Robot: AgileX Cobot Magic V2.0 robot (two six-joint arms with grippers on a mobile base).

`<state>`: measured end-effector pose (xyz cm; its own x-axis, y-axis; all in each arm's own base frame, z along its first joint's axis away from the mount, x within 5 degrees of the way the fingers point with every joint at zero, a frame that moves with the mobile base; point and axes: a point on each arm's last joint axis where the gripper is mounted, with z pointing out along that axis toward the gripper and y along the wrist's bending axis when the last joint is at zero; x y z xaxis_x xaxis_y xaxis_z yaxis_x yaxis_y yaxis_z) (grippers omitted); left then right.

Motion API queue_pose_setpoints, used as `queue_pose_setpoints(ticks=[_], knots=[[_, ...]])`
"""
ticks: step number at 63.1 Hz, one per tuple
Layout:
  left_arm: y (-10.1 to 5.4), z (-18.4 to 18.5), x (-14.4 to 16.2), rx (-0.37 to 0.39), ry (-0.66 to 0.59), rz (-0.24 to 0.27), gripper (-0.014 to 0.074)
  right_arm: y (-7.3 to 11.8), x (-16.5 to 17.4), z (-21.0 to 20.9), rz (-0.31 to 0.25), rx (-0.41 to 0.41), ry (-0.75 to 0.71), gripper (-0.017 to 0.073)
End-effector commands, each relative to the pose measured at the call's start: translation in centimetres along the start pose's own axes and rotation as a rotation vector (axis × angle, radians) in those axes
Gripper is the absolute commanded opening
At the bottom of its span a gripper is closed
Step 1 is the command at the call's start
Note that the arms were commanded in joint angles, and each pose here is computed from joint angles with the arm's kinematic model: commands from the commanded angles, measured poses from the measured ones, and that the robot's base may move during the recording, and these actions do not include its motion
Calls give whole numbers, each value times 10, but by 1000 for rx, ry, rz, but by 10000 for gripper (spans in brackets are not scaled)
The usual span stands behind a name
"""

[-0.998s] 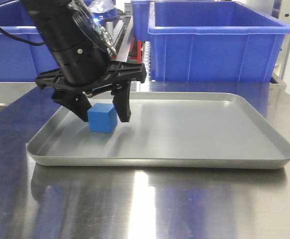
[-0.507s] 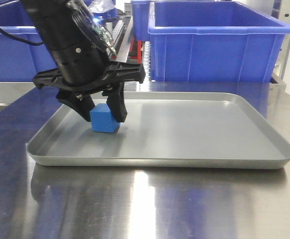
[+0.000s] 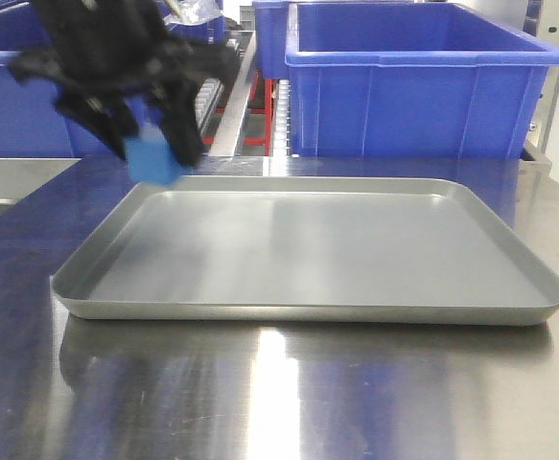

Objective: Sort and place red and blue blocks on shelf
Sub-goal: 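Lift the blue cube with the left gripper up and away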

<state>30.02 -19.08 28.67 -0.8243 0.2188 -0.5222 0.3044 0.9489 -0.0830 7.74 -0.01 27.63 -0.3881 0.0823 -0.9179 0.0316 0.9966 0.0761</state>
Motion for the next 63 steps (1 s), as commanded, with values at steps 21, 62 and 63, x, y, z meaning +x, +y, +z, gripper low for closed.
queue_pose_setpoints(ticks=[21,62,63], knots=[[53,-107,10,-29,-268,-124,126,1,-16,-4,-11,-2,-104,60],[109,-149,149,-149,-472,-300,125,1,-16,-4,-11,-2,-104,60],[109,-149,152,-151,-478,-302,125,1,-16,-4,-11,-2,-104,60]])
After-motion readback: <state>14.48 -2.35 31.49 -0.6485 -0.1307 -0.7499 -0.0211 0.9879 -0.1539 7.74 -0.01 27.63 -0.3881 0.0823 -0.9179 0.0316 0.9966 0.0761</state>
